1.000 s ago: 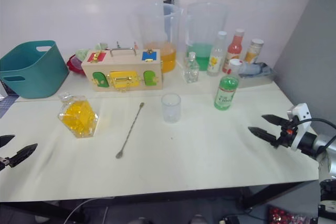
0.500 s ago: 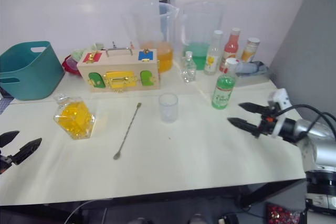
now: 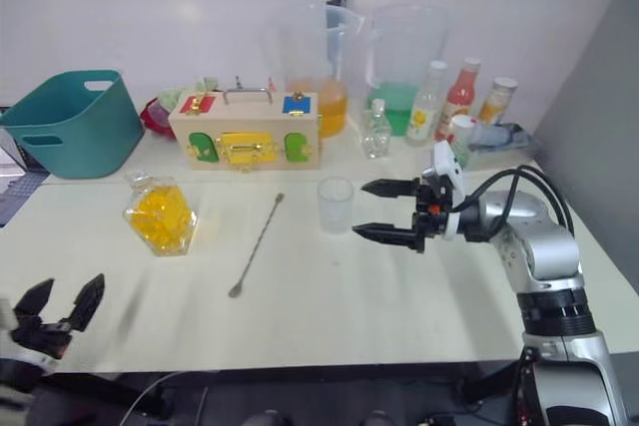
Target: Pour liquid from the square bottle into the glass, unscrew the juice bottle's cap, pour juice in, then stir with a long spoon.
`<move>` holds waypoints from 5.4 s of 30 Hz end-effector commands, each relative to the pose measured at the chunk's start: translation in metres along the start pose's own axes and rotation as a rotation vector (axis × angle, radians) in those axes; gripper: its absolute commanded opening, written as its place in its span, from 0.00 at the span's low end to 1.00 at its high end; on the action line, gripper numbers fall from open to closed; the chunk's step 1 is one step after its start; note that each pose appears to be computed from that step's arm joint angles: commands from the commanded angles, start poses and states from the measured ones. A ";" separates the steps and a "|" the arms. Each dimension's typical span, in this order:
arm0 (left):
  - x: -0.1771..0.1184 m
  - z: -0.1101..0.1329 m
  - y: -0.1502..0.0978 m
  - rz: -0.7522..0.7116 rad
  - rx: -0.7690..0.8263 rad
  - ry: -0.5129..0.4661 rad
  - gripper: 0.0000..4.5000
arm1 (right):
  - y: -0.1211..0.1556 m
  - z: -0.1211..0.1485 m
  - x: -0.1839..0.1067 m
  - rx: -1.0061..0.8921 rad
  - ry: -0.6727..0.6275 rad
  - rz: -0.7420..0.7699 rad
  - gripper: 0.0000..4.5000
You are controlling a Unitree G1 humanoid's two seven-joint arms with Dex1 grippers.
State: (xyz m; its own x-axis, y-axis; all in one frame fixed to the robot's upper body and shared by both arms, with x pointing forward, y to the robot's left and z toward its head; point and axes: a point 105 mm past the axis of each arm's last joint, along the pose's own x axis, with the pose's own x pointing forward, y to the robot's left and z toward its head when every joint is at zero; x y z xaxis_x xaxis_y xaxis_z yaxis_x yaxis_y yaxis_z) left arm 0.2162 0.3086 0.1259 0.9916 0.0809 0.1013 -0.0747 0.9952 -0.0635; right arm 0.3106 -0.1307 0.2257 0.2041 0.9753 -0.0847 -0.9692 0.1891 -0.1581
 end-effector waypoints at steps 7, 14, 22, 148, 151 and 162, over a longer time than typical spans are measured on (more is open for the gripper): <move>0.044 0.003 -0.020 0.003 0.041 -0.075 1.00 | 0.009 0.011 -0.006 -0.044 -0.024 -0.016 1.00; 0.085 -0.005 -0.033 -0.035 0.052 -0.052 1.00 | 0.012 0.030 -0.011 -0.049 -0.099 -0.068 1.00; 0.116 0.004 -0.038 -0.027 0.031 -0.096 1.00 | 0.012 0.034 -0.015 -0.049 -0.117 -0.090 1.00; 0.074 0.011 -0.255 -1.507 0.202 0.002 0.62 | 0.038 0.002 0.064 -0.037 -0.002 -0.146 0.67; 0.073 0.009 -0.254 -1.515 0.224 0.008 0.62 | 0.040 0.002 0.066 -0.029 -0.018 -0.138 0.44; 0.075 0.005 -0.251 -1.504 0.275 0.030 0.62 | 0.042 0.009 0.066 0.002 -0.072 -0.114 0.25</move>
State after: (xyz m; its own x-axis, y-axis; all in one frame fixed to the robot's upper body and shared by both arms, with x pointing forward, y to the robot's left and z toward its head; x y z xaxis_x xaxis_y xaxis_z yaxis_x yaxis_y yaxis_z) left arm 0.3098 0.0652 0.1561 0.1604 -0.9840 -0.0774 0.9651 0.1399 0.2213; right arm 0.2884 -0.0580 0.2062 0.3354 0.9402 -0.0597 -0.9353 0.3247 -0.1407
